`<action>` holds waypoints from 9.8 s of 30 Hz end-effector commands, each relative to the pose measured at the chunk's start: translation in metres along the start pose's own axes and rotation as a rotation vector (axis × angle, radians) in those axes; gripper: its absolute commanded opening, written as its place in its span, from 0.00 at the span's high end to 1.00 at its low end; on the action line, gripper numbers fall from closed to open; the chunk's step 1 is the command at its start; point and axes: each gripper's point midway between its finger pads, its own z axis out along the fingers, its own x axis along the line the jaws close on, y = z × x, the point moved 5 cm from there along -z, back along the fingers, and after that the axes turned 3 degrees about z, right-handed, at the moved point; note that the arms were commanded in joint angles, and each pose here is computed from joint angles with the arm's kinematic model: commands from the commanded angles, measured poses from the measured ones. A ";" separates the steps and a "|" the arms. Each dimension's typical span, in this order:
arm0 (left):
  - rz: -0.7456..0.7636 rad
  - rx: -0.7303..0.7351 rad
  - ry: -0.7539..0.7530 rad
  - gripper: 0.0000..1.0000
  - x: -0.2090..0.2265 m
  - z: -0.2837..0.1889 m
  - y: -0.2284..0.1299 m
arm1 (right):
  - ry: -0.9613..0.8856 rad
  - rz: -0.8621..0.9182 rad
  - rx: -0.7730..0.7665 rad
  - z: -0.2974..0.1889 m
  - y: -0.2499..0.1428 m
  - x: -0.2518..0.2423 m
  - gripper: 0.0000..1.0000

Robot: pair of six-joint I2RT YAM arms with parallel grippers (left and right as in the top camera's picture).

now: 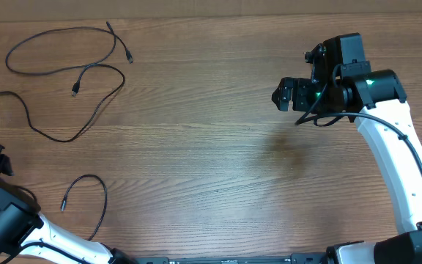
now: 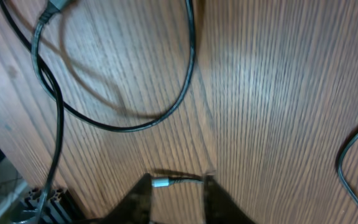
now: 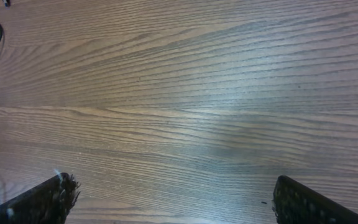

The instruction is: Untangle cables

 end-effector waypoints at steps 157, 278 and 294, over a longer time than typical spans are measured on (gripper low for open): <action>0.884 -0.159 -0.044 0.46 -0.043 0.106 -0.231 | 0.005 -0.013 -0.039 -0.011 0.004 0.003 0.00; 1.024 -0.163 -0.640 0.01 0.056 -0.103 -0.326 | 0.005 -0.013 -0.039 -0.011 0.004 0.003 0.00; 1.312 -0.423 -0.726 0.00 0.047 -0.108 -0.347 | 0.005 -0.013 -0.039 -0.011 0.004 0.003 0.00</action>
